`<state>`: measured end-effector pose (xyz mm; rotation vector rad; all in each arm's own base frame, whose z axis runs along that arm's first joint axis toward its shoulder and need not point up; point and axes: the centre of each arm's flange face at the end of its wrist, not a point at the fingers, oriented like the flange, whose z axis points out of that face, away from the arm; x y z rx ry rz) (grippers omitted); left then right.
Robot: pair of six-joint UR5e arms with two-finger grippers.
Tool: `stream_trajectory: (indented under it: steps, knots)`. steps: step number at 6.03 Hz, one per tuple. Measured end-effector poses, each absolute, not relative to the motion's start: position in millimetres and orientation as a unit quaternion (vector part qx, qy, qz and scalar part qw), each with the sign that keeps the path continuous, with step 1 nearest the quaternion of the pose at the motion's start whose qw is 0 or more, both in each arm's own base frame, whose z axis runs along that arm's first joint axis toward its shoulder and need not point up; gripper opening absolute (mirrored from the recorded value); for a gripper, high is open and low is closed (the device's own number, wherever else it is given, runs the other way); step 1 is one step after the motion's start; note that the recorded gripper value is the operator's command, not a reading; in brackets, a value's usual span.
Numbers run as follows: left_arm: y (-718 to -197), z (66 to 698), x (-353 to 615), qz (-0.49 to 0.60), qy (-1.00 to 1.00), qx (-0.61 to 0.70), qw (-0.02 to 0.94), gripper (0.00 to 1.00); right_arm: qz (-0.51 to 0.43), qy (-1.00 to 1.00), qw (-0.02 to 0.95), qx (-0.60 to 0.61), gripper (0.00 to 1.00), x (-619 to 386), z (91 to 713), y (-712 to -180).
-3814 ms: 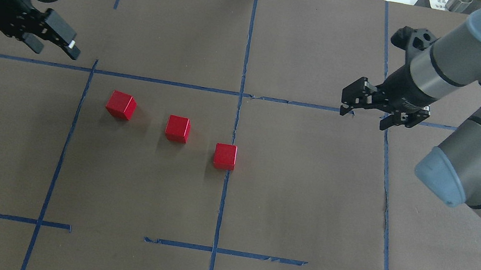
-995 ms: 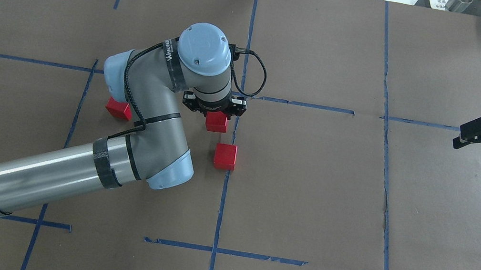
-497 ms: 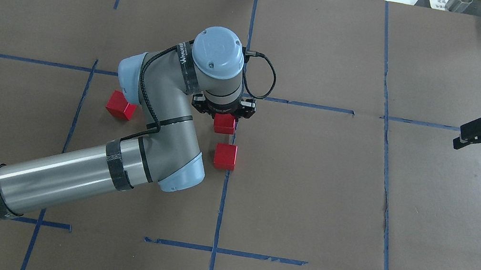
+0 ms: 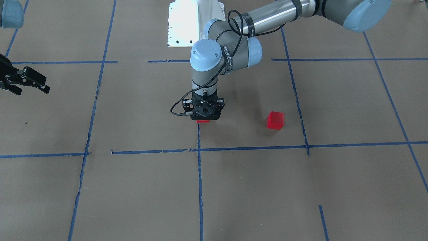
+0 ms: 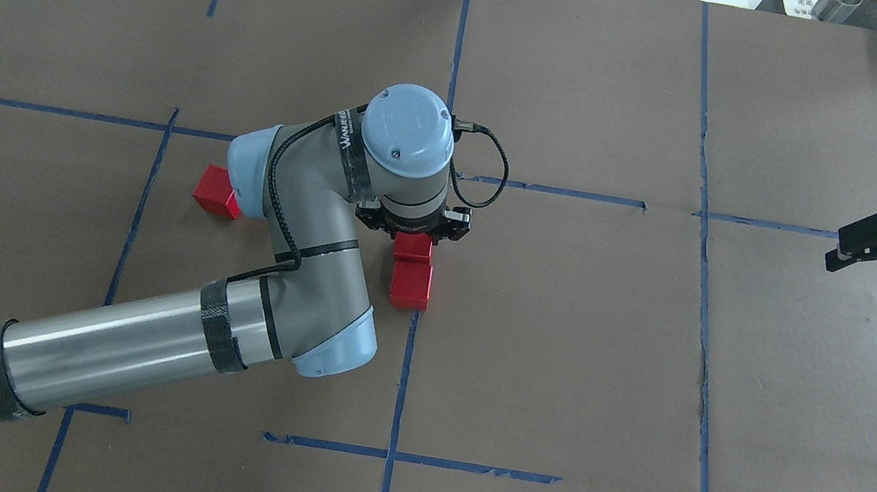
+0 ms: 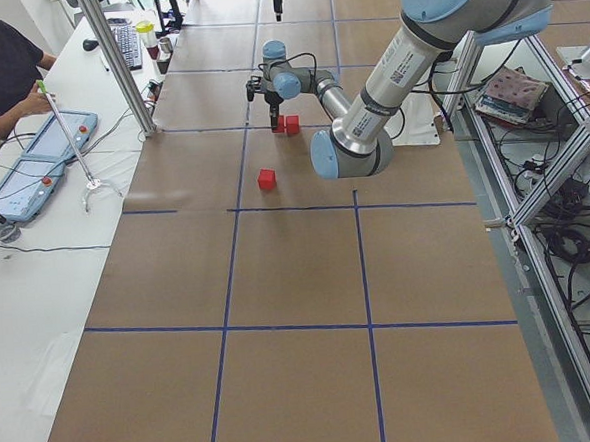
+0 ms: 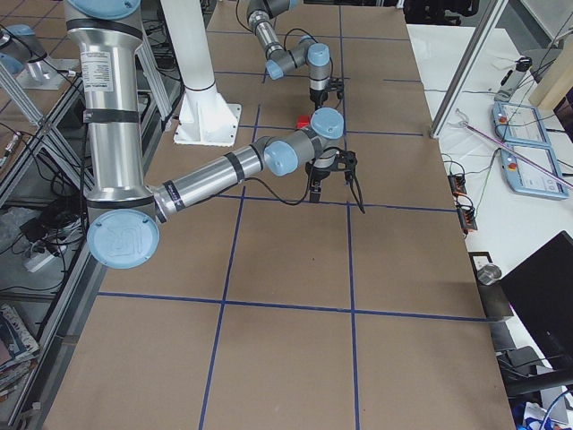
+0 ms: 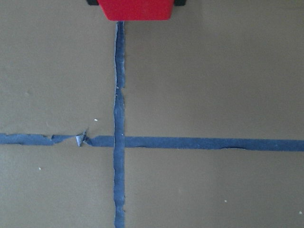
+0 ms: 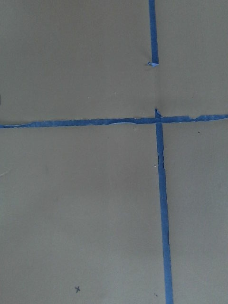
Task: Form red blocks into L shape at center
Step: 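Lower the cube against the center cube and open the left gripper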
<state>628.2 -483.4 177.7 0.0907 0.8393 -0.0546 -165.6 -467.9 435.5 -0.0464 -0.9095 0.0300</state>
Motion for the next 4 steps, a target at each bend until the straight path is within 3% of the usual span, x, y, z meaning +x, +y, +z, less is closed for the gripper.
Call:
stream_trajectory:
  steps: [4]
  knots:
    - [-477.9, 177.4, 632.1, -0.022, 0.409, 0.043, 0.911, 0.00, 0.013, -0.441, 0.897, -0.019, 1.00, -165.8, 430.6, -468.7]
